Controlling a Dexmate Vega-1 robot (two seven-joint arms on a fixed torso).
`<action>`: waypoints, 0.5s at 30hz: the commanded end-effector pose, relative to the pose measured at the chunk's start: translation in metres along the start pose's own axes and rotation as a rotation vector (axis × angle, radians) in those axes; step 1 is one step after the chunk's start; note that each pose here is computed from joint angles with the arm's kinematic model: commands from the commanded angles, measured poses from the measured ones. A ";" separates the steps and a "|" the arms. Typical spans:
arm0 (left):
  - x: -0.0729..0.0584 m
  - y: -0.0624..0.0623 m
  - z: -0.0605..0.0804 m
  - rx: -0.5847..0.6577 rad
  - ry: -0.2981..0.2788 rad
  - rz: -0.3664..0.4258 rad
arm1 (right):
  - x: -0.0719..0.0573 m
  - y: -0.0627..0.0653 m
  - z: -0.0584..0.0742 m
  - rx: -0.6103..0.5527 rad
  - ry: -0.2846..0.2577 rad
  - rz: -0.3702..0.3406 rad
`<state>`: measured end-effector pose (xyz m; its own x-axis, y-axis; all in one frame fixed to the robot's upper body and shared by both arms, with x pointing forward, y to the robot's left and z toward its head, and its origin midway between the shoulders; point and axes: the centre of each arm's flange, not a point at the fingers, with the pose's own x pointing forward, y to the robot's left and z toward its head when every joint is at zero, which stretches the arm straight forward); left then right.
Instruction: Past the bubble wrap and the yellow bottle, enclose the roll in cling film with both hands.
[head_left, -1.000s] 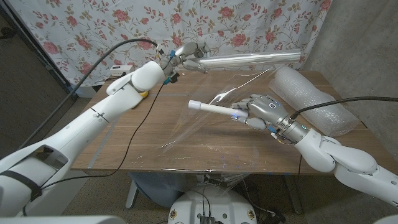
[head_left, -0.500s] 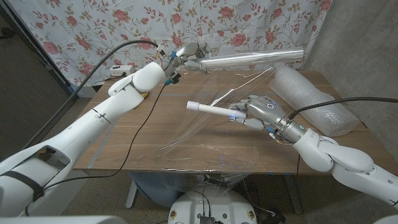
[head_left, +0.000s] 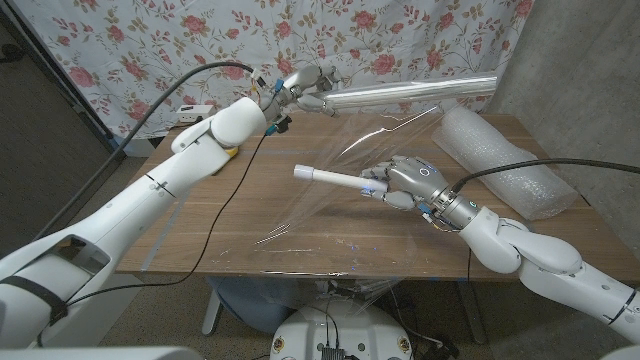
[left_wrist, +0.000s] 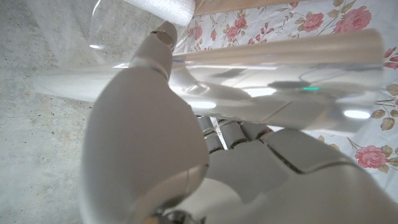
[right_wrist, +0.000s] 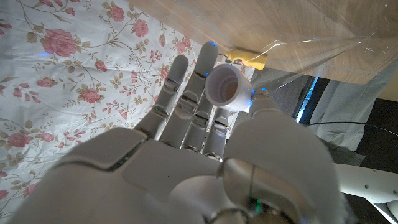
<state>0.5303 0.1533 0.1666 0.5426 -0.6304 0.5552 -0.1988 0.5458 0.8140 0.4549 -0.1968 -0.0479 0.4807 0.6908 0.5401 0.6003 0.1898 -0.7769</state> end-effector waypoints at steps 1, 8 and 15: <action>-0.007 0.002 0.006 -0.017 -0.008 -0.013 | 0.012 0.007 -0.006 0.027 0.026 -0.001; -0.012 0.004 0.011 -0.005 -0.013 -0.022 | 0.016 0.008 -0.012 0.029 0.053 0.008; -0.016 0.008 0.021 0.002 -0.026 -0.021 | 0.015 0.007 -0.020 0.019 0.079 0.018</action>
<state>0.5162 0.1559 0.1666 0.5337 -0.6443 0.5478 -0.1896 0.5401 0.8200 0.4702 -0.1947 -0.0436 0.5118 0.6616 0.5481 0.5813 0.2031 -0.7879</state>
